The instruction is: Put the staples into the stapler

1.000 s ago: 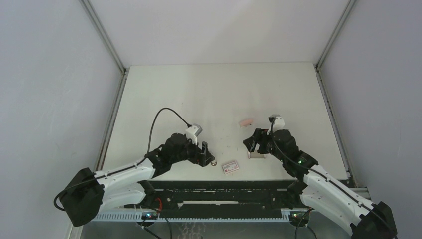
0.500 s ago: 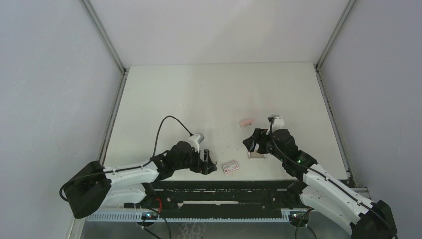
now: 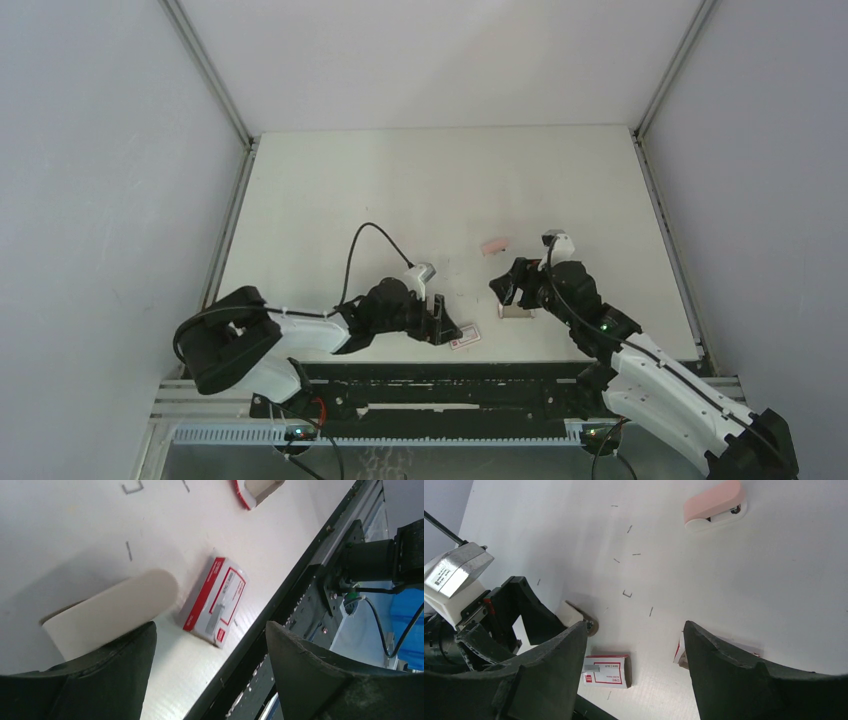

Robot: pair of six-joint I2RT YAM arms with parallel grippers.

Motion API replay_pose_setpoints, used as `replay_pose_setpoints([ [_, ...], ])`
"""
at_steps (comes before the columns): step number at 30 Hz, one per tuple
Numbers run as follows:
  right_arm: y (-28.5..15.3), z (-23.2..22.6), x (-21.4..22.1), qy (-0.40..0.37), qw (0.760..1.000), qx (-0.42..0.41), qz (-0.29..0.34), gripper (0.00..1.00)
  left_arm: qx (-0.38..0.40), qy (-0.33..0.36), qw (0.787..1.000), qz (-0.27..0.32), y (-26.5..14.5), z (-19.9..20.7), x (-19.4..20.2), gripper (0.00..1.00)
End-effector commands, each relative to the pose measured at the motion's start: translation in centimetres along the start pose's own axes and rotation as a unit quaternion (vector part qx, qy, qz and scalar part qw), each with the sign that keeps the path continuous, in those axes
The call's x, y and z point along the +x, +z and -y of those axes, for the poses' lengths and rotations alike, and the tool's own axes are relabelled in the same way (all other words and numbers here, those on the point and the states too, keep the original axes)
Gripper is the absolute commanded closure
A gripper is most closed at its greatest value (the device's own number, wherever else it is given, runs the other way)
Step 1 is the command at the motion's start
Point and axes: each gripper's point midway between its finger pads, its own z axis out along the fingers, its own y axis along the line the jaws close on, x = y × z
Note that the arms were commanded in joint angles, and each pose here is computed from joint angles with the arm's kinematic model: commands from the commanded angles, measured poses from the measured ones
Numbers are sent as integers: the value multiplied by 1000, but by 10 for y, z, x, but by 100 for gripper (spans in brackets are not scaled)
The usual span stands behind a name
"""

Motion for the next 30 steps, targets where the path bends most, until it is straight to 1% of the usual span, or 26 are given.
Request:
replay_pose_setpoints([
  [1, -3, 0, -8, -3, 1000, 3, 17, 30, 25, 12, 998, 51, 18, 17, -31, 15],
  [5, -3, 0, -9, -3, 1000, 3, 20, 30, 35, 37, 995, 84, 29, 27, -54, 15],
  [7, -3, 0, -10, -5, 1000, 2, 20, 30, 59, 51, 993, 88, 26, 39, -59, 16],
  [9, -4, 0, -10, -8, 1000, 2, 19, 30, 77, 84, 990, 86, 20, 48, -60, 16],
  [14, -4, 2, -11, -11, 1000, 5, 22, 30, 131, 161, 978, 26, -5, 66, -36, 17],
  [15, -4, 3, -11, -11, 1000, 5, 22, 30, 129, 174, 976, 14, -11, 64, -32, 17],
  [16, -4, 2, -12, -11, 1000, 4, 22, 30, 121, 188, 974, 12, -18, 62, -33, 17],
  [18, -4, 2, -12, -11, 1000, 4, 23, 30, 96, 220, 970, 32, -33, 56, -46, 15],
  [19, -4, 2, -12, -11, 1000, 4, 22, 30, 78, 235, 968, 46, -38, 49, -54, 14],
  [22, -4, 2, -12, -11, 1000, 2, 22, 30, 23, 250, 964, 85, -49, 21, -79, 11],
  [26, -5, 0, -12, -10, 1000, -3, 21, 30, -35, 279, 954, 102, -47, -11, -95, 11],
  [30, -6, -1, -12, -9, 1000, -7, 23, 30, -40, 317, 942, 100, -37, -20, -95, 11],
])
